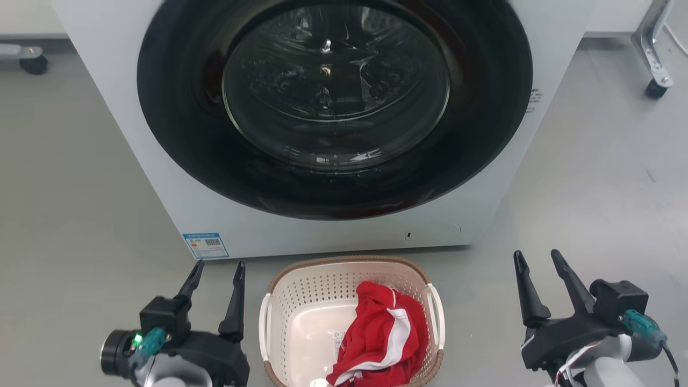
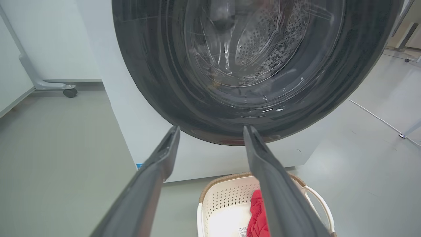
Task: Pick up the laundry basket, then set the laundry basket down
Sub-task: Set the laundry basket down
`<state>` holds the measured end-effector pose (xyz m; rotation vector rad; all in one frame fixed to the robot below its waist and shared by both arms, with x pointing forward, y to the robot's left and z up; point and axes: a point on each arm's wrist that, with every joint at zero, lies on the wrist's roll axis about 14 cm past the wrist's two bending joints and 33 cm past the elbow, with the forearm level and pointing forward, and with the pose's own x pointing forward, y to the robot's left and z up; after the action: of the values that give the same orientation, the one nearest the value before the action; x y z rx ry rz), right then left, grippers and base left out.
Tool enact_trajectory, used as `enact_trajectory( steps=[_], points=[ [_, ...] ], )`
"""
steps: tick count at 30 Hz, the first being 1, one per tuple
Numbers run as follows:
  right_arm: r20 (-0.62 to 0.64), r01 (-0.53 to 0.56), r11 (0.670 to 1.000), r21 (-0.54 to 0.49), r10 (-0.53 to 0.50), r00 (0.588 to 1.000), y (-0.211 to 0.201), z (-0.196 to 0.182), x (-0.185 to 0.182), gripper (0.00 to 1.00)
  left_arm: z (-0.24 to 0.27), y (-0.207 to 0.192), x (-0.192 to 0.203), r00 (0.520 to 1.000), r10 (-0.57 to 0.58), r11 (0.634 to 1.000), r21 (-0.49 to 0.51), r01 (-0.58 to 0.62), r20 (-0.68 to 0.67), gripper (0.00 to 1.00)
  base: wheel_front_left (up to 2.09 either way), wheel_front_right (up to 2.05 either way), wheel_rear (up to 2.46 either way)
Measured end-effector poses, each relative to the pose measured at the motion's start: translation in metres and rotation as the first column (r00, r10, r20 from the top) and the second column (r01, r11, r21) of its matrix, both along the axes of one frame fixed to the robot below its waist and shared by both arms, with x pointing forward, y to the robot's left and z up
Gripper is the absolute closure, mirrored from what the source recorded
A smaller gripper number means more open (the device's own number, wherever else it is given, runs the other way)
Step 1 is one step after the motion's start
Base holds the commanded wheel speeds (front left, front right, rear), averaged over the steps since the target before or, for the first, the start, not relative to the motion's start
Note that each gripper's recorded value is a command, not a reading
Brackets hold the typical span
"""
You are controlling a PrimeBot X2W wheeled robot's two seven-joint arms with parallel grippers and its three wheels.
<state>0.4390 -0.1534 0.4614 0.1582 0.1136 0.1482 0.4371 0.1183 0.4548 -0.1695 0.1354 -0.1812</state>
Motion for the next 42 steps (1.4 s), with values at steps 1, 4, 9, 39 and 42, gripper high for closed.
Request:
enact_trajectory(
  steps=[1,4,9,39,42],
  points=[
    [0.011,0.001,1.0,0.001,-0.001,1.0,0.0,0.004,-0.002,0.0,0.003,0.002,-0.003,1.0,0.004,1.0,0.0,-0.004,0.009,0.0,0.0,0.0,0.0],
    [0.033,0.007,1.0,-0.003,-0.007,0.999,-0.001,0.01,-0.011,0.0,0.011,0.003,-0.013,0.999,0.009,1.0,-0.005,-0.009,0.038,0.0,0.0,0.0,0.0],
    [0.062,0.019,1.0,-0.008,-0.018,0.998,-0.003,0.018,-0.027,0.0,0.022,0.003,-0.03,0.997,0.016,1.0,-0.011,-0.016,0.074,0.0,0.0,0.0,0.0],
    [0.091,0.087,0.996,-0.034,-0.083,0.992,-0.017,0.022,-0.087,0.0,0.027,0.023,-0.09,0.992,0.095,0.995,-0.036,-0.092,0.086,0.0,0.0,0.0,0.0],
    [0.106,0.086,0.996,-0.04,-0.081,0.991,-0.018,0.027,-0.087,0.0,0.025,0.023,-0.092,0.993,0.092,0.995,-0.032,-0.09,0.075,0.0,0.0,0.0,0.0]
  ],
)
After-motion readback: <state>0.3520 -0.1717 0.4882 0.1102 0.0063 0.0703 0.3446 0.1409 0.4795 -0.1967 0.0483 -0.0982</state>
